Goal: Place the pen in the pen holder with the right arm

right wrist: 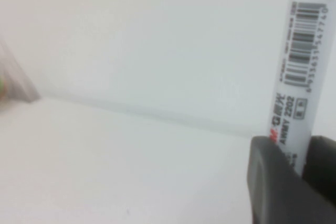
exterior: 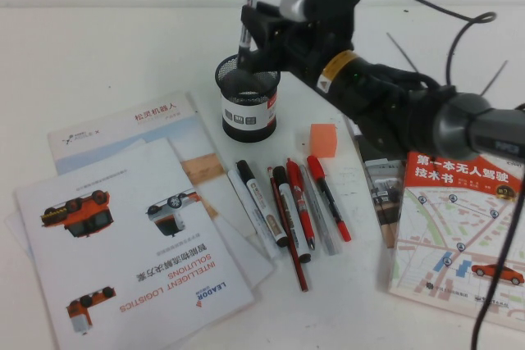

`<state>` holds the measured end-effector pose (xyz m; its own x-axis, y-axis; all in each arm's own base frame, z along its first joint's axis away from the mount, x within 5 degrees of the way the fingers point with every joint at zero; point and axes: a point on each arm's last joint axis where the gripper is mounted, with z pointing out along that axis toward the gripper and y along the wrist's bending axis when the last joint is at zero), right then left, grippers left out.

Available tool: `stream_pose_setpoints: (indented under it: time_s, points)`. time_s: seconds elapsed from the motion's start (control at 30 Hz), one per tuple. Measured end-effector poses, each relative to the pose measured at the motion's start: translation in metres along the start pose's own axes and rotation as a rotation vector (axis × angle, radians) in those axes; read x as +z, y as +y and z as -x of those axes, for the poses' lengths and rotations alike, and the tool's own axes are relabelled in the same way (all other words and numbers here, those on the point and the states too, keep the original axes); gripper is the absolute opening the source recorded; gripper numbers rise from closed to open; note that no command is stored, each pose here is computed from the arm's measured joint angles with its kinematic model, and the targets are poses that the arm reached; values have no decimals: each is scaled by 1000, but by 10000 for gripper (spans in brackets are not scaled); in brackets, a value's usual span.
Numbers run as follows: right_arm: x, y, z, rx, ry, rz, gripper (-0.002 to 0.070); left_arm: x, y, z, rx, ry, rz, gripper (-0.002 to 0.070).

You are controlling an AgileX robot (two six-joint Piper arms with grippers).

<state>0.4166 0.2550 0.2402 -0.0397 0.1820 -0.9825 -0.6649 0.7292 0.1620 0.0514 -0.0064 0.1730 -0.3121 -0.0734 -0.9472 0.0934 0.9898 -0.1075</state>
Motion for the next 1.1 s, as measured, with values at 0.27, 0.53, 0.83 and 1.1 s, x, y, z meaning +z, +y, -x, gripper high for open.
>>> stream_pose_setpoints:
  time_s: [0.27, 0.53, 0.83, 1.1]
  points:
    - [16, -5, -21, -13, 51, -15, 139, 0, 0, 0, 0, 0, 0, -2]
    - [16, -10, -22, -42, 73, -66, 353, 0, 0, 0, 0, 0, 0, -2]
    - [-60, 20, 35, -6, 126, -106, 16, 0, 0, 0, 0, 0, 0, -2]
    - [-179, 45, 63, 33, 166, -150, -17, 0, 0, 0, 0, 0, 0, -3]
